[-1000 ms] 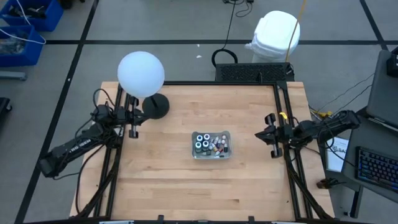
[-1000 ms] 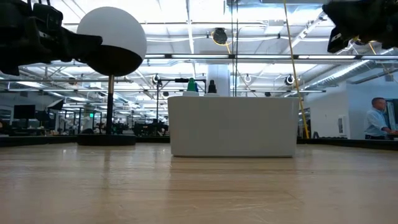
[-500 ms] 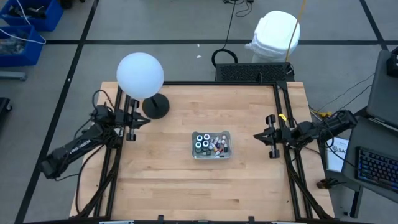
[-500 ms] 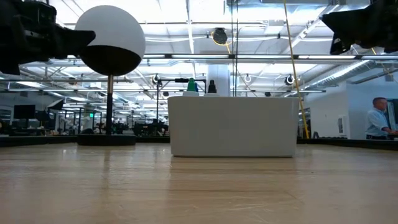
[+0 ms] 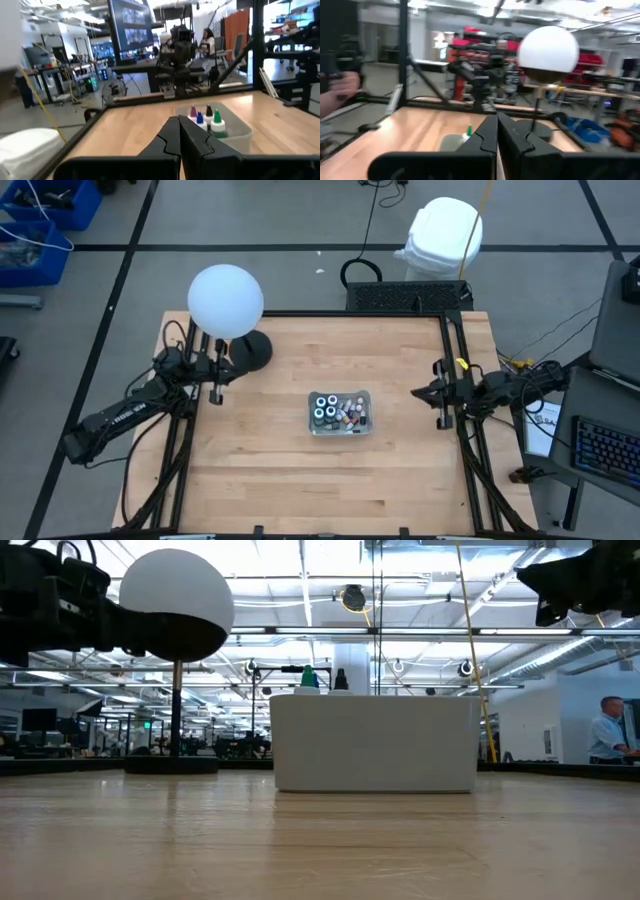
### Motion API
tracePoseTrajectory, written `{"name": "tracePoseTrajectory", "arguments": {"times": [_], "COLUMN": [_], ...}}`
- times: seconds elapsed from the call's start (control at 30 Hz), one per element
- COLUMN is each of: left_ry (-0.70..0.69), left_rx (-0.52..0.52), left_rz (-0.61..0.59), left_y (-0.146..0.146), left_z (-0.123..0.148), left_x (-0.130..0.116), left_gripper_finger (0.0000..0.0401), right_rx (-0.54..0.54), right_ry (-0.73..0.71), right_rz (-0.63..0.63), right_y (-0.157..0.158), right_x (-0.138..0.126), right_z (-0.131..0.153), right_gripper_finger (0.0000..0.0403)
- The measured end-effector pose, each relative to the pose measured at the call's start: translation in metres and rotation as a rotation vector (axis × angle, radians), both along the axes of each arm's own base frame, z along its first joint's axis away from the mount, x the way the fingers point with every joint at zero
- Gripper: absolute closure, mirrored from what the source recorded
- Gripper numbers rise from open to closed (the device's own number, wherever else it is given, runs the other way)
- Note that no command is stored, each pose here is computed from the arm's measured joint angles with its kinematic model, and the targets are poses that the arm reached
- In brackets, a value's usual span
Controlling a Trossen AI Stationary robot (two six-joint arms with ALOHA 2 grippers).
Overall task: Pick & Place food coloring
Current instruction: Return to Home Position
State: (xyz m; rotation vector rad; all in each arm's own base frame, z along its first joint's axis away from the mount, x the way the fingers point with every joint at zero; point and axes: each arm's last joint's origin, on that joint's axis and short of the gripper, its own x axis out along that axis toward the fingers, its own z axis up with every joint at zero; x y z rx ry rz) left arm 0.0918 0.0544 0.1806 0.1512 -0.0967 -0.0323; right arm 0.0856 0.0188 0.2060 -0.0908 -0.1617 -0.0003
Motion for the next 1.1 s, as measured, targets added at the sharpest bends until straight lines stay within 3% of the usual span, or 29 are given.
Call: {"name": "tracePoseTrajectory", "arguments": {"times": [0.37, 0.5, 0.8, 1.1], "left_ry": [0.027, 0.036, 0.168, 0.089], "left_rx": [0.047, 0.047, 0.091, 0.089], "left_rz": [-0.024, 0.009, 0.016, -0.027], "left_y": [-0.011, -0.012, -0.015, -0.019], "left_z": [-0.004, -0.005, -0.020, -0.012], "left_x": [0.008, 0.010, 0.011, 0.013], "left_gripper_finger": [0.0400, 0.0400, 0.0400, 0.0400], "right_rx": [-0.092, -0.052, 0.008, 0.013], "right_ry": [0.074, 0.007, 0.039, 0.047], "right_rz": [0.140, 0.074, -0.106, -0.186], "right_y": [0.007, 0.003, -0.009, -0.017], "right_x": [0.007, 0.007, 0.009, 0.010], "right_z": [-0.029, -0.024, -0.026, -0.027], "right_gripper_finger": [0.0403, 0.0403, 0.0403, 0.0403]}}
